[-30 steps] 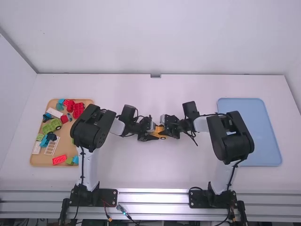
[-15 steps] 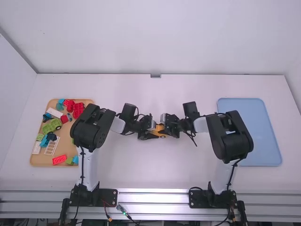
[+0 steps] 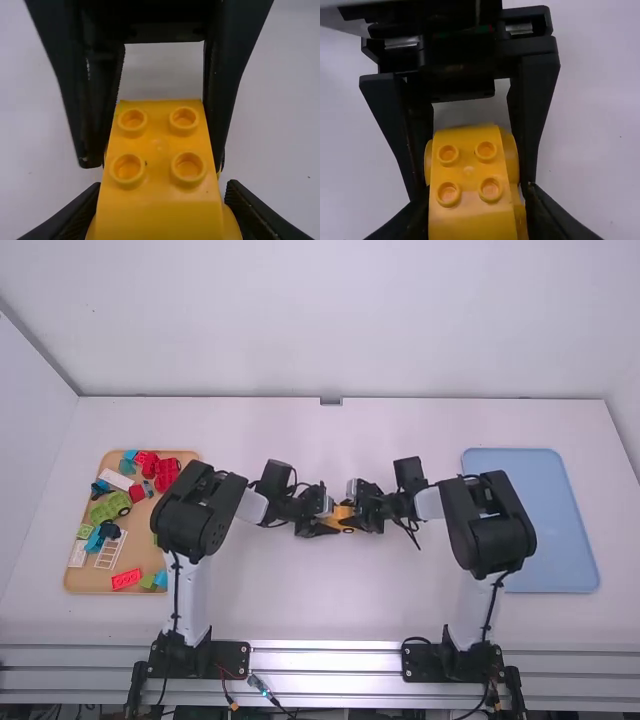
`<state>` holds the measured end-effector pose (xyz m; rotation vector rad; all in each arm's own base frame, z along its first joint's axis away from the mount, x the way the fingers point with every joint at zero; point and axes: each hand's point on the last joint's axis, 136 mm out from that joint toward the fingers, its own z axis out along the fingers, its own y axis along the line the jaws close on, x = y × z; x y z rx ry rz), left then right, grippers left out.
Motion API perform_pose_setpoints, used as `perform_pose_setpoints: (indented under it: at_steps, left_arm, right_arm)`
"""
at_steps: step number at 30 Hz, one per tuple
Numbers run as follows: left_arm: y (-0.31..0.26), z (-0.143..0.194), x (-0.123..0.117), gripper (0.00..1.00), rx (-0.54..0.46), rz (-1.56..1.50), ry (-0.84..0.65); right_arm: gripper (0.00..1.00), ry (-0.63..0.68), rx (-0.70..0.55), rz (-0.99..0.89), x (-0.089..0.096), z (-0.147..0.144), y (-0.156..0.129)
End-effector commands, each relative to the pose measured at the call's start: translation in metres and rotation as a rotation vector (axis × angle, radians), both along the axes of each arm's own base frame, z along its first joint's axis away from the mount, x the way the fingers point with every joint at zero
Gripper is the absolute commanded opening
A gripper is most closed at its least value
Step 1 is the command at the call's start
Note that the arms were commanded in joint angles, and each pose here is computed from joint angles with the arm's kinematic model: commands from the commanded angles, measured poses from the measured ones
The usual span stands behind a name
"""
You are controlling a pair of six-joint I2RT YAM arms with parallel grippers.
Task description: Assemble lego blocks to make yellow taxi
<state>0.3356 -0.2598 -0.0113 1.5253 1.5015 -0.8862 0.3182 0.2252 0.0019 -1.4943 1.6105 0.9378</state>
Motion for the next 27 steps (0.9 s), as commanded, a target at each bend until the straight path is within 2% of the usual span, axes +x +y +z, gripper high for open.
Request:
perform_pose_setpoints:
  at_steps: [1, 5, 8, 10, 11, 12, 15, 16, 17, 18, 19, 24, 27]
  left_arm:
    - [0.003, -0.018, -0.009, 0.23, 0.054, 0.018, 0.049]
    - [0.003, -0.018, -0.009, 0.24, 0.054, 0.018, 0.050]
    - [0.003, -0.018, -0.009, 0.25, 0.054, 0.018, 0.052]
    - [0.003, -0.018, -0.009, 0.30, 0.054, 0.020, 0.055]
    - [0.003, -0.018, -0.009, 0.32, 0.055, 0.020, 0.054]
    - [0.003, -0.018, -0.009, 0.38, 0.055, 0.020, 0.054]
    - [0.003, -0.018, -0.009, 0.53, 0.055, 0.020, 0.054]
    - [0.004, -0.018, -0.008, 0.70, 0.055, 0.022, 0.054]
    - [0.004, -0.018, -0.008, 0.76, 0.055, 0.022, 0.053]
    - [0.004, -0.018, -0.008, 0.90, 0.057, 0.024, 0.053]
    - [0.004, -0.018, -0.008, 0.99, 0.057, 0.023, 0.053]
    - [0.009, -0.008, -0.003, 0.99, 0.048, 0.065, 0.092]
    - [0.020, 0.010, -0.003, 0.99, 0.064, 0.067, 0.083]
  right_arm:
    - [0.50, -0.010, 0.050, 0.027, 0.003, 0.005, 0.002]
    - [0.58, -0.034, 0.163, 0.069, 0.009, 0.030, 0.004]
    - [0.70, -0.036, 0.223, 0.081, 0.013, 0.044, 0.002]
    - [0.87, -0.012, 0.253, 0.058, 0.020, 0.051, -0.005]
    - [0.90, -0.010, 0.253, 0.055, 0.020, 0.051, -0.006]
    - [0.99, 0.012, 0.249, 0.028, 0.024, 0.051, -0.011]
    - [0.99, 0.050, 0.249, -0.011, 0.027, 0.049, -0.022]
    - [0.99, 0.068, 0.244, -0.029, 0.028, 0.047, -0.027]
    - [0.99, 0.070, 0.243, -0.030, 0.028, 0.047, -0.028]
    - [0.99, 0.072, 0.237, -0.037, 0.027, 0.044, -0.032]
    - [0.99, 0.068, 0.228, -0.040, 0.026, 0.042, -0.036]
    - [0.99, 0.063, 0.086, -0.071, 0.020, 0.014, -0.050]
    - [0.99, 0.085, -0.011, -0.084, 0.012, -0.006, -0.051]
